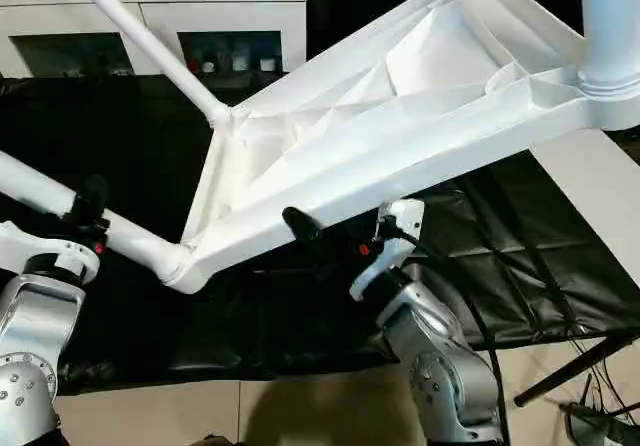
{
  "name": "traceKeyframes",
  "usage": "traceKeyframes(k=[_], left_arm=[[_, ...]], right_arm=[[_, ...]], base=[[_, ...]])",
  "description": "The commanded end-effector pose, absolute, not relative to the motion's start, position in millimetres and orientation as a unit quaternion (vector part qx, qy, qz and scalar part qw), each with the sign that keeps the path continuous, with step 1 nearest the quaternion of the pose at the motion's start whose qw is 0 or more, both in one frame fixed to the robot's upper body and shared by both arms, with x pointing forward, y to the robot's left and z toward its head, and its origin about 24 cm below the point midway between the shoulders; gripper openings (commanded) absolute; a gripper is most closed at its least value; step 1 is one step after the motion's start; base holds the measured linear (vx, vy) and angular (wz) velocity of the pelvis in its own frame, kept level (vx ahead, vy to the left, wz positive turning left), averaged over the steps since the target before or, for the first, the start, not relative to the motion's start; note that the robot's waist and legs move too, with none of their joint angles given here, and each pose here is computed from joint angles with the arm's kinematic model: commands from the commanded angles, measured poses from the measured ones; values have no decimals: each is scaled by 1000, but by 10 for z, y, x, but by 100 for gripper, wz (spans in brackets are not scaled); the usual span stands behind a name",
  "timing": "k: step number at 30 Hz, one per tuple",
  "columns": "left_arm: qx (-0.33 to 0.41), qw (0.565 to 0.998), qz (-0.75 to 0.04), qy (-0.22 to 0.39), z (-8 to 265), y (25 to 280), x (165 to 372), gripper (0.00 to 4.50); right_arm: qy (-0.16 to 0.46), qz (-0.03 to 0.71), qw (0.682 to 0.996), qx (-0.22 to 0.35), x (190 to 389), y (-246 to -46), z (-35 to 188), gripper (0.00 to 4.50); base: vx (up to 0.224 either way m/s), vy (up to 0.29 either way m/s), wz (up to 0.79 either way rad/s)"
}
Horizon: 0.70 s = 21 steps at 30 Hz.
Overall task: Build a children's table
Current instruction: Flip table
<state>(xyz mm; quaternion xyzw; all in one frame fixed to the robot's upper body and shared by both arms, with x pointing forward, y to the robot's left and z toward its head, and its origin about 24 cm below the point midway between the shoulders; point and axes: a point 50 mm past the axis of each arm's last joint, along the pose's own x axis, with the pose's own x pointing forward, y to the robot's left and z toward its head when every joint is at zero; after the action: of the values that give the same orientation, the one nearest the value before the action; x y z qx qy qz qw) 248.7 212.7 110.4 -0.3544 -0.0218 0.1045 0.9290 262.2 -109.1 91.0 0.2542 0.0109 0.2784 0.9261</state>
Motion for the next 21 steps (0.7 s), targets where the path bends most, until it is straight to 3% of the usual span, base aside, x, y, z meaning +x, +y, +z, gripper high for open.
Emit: traceKeyframes(k=[1, 4, 9, 15, 21], left_arm=[[-399, 905, 148, 10, 913, 2096, 2463, 196], [-394, 907, 147, 8, 911, 2079, 2457, 196], [-391, 907, 154, 1, 916, 2066, 2456, 196], [-380, 909, 172, -10, 925, 2105, 2454, 196], [-355, 919, 169, -28, 966, 2113, 2458, 196]], right_arm=[[12, 214, 939, 269, 2739, -1205, 934, 450], [12, 164, 927, 336, 2897, -1272, 989, 450], [3, 149, 916, 374, 2985, -1276, 1071, 450], [14, 129, 907, 401, 3043, -1270, 1091, 389], [95, 99, 903, 408, 3092, -1270, 906, 335]], base=[[0, 0, 0], [0, 0, 0], [0, 0, 0], [0, 0, 0], [0, 0, 0]])
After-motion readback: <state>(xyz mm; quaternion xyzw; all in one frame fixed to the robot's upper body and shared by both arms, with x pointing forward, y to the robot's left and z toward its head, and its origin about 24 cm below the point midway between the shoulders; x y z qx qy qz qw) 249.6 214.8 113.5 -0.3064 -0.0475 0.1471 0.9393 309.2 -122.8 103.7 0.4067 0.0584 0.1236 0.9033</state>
